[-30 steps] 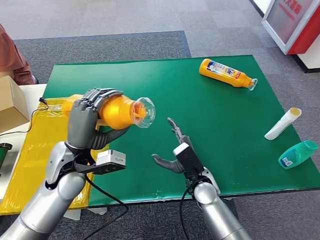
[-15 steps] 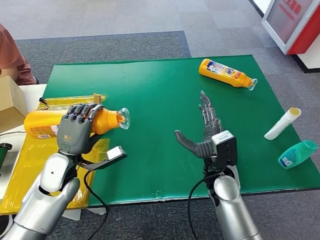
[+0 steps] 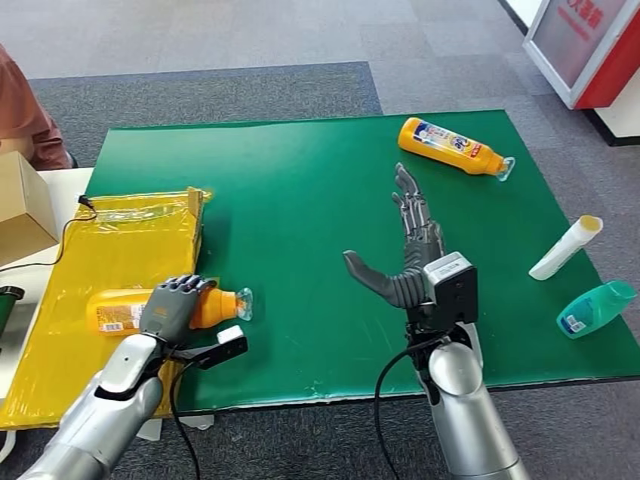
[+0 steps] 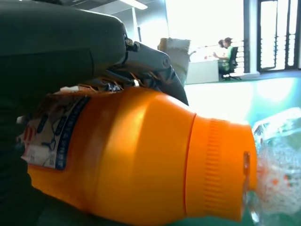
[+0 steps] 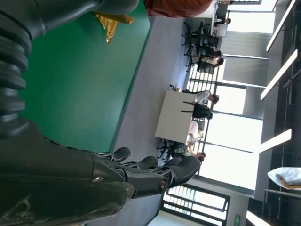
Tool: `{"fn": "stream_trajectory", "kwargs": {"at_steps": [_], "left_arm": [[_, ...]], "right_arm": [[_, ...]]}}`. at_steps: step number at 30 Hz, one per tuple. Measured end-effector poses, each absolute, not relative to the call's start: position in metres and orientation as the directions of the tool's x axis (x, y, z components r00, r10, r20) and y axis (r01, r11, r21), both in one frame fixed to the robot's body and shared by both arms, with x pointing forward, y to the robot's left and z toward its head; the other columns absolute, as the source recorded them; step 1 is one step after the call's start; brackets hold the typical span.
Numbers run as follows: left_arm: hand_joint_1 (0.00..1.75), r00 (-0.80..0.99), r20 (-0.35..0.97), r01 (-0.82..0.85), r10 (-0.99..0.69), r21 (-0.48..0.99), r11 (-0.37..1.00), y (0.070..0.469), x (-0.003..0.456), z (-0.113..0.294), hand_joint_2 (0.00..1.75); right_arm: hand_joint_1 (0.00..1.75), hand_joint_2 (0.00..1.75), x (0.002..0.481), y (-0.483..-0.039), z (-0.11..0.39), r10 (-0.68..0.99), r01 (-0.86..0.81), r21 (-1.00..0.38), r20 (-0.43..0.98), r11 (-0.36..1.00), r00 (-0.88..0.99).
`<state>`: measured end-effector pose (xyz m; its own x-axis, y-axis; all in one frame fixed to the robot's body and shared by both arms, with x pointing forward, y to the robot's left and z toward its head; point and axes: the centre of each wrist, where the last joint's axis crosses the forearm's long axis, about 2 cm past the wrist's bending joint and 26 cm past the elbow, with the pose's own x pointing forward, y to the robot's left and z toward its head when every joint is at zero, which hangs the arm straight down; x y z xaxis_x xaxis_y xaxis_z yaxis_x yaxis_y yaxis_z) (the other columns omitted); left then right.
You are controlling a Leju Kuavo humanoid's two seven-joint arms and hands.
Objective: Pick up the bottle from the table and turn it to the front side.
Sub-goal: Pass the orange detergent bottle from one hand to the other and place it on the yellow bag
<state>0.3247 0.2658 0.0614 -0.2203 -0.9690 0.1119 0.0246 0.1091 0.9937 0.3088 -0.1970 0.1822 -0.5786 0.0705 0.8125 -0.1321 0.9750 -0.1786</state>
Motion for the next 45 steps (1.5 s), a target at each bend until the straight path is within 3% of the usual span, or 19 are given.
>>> {"fn": "stream_trajectory", "kwargs": {"at_steps": [3,4,7,8,21,29,33,38,45], "left_arm": [[1.75,-0.209,0.112,0.057,-0.972,0.993,0.102,0.266,0.330,0.059,1.75],[1.50,-0.204,0.111,0.064,-0.973,0.993,0.100,0.267,0.332,0.058,1.75],[0.26,-0.188,0.109,0.066,-0.976,0.993,0.098,0.267,0.337,0.057,1.75],[0.09,-0.180,0.108,0.062,-0.978,0.993,0.098,0.268,0.337,0.056,1.75],[0.00,-0.138,0.118,0.030,-0.983,0.993,0.115,0.266,0.336,0.048,1.75],[0.00,-0.104,0.210,-0.059,-0.972,0.974,0.217,0.264,0.319,0.036,1.75],[0.00,-0.174,0.264,-0.155,-0.949,0.944,0.291,0.257,0.299,0.032,1.75],[0.00,-0.397,0.214,-0.416,-0.893,0.825,0.382,0.233,0.283,0.079,1.75],[0.00,-0.426,0.199,-0.699,-0.883,0.548,0.460,0.243,0.257,0.149,1.75]], "right_arm": [[0.00,1.75,0.310,-0.195,0.185,0.067,-0.138,-0.181,0.807,0.974,-0.587],[0.00,1.75,0.310,-0.195,0.186,0.066,-0.140,-0.182,0.805,0.973,-0.589],[0.00,1.75,0.311,-0.193,0.189,0.062,-0.144,-0.183,0.799,0.973,-0.598],[0.00,1.75,0.311,-0.193,0.190,0.060,-0.145,-0.183,0.797,0.972,-0.601],[0.00,1.75,0.309,-0.191,0.193,0.044,-0.152,-0.172,0.791,0.973,-0.611],[0.00,1.75,0.297,-0.186,0.172,-0.008,-0.205,-0.122,0.842,0.971,-0.540],[0.00,1.75,0.289,-0.184,0.159,-0.017,-0.210,-0.104,0.862,0.972,-0.506],[0.00,1.75,0.278,-0.182,0.147,-0.028,-0.205,-0.078,0.882,0.976,-0.470],[0.00,1.75,0.262,-0.177,0.130,-0.037,-0.202,-0.052,0.909,0.978,-0.416]]}}
